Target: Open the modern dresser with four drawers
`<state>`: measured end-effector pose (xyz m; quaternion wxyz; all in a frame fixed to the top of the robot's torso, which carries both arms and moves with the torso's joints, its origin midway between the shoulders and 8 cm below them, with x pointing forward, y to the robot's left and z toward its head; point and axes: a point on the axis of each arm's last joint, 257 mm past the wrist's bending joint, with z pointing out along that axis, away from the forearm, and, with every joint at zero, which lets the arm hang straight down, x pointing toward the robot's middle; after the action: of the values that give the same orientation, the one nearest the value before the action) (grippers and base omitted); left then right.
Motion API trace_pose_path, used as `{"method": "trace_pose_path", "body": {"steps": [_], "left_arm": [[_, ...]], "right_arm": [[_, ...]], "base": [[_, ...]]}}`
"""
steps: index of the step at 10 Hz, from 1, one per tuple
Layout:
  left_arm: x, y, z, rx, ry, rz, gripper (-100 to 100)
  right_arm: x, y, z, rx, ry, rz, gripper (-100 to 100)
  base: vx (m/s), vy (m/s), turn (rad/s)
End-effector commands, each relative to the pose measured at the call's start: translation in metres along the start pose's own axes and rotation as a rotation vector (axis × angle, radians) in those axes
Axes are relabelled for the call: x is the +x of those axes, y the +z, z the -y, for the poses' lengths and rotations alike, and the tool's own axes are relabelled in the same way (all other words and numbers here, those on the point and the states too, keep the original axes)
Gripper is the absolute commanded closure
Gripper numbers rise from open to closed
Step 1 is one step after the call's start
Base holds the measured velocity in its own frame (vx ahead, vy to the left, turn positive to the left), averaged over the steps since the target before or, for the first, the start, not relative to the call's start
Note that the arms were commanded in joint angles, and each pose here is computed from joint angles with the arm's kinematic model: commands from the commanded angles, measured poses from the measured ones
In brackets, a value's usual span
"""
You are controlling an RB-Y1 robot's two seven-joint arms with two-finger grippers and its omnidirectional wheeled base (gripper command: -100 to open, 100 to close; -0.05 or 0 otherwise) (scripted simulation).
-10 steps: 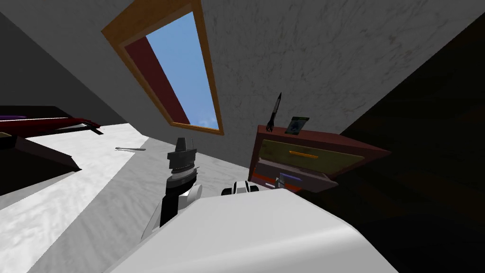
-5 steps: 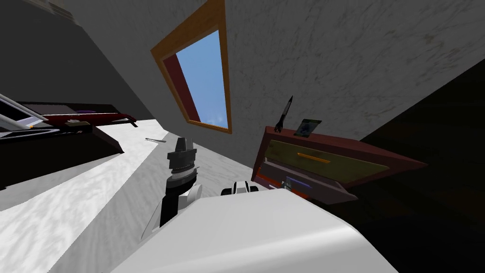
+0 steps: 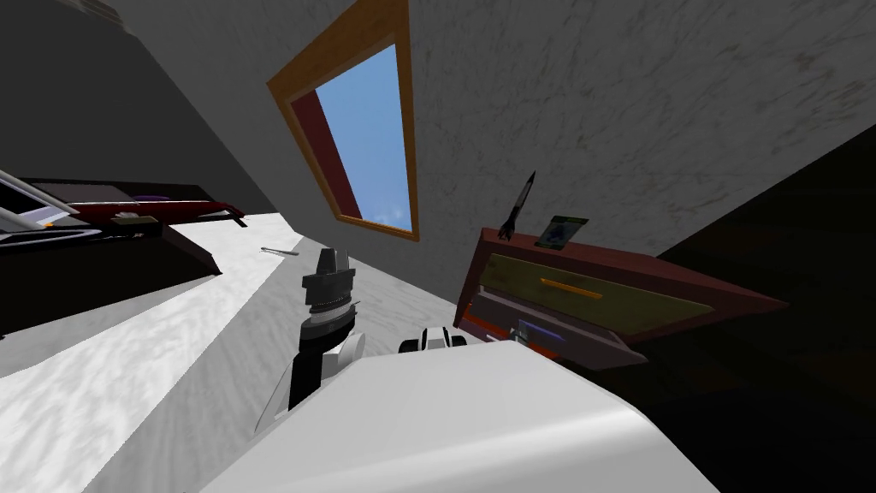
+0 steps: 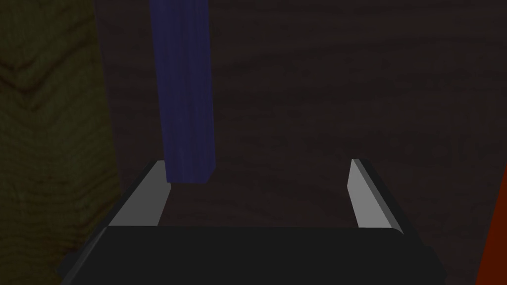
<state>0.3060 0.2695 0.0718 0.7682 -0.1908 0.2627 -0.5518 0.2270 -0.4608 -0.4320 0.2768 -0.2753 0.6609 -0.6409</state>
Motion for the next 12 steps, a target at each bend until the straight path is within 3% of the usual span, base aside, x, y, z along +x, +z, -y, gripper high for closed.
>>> {"method": "trace_pose_path", "body": {"steps": [1,2,3,6,7,12], "left_arm": [[0.0,0.0,0.0,0.0,0.0,0.0,0],[0.0,0.0,0.0,0.0,0.0,0.0,0],[0.0,0.0,0.0,0.0,0.0,0.0,0],[0.0,0.0,0.0,0.0,0.0,0.0,0],[0.0,0.0,0.0,0.0,0.0,0.0,0],[0.0,0.0,0.0,0.0,0.0,0.0,0]], "right_arm": [[0.015,-0.005,0.004,0.009,0.001,-0.005,100],[0.029,-0.008,0.008,0.019,0.0,-0.007,100],[0.029,-0.008,0.008,0.019,0.0,-0.007,100],[0.07,-0.015,0.023,0.048,-0.007,-0.008,100],[0.07,-0.015,0.023,0.048,-0.005,-0.008,100],[0.131,-0.029,0.056,0.091,-0.021,0.014,100]], "base": [[0.057,0.055,-0.023],[0.136,0.107,-0.049],[0.101,0.071,-0.085],[0.113,0.082,-0.067],[0.105,0.074,-0.056],[0.118,0.099,-0.082]]}}
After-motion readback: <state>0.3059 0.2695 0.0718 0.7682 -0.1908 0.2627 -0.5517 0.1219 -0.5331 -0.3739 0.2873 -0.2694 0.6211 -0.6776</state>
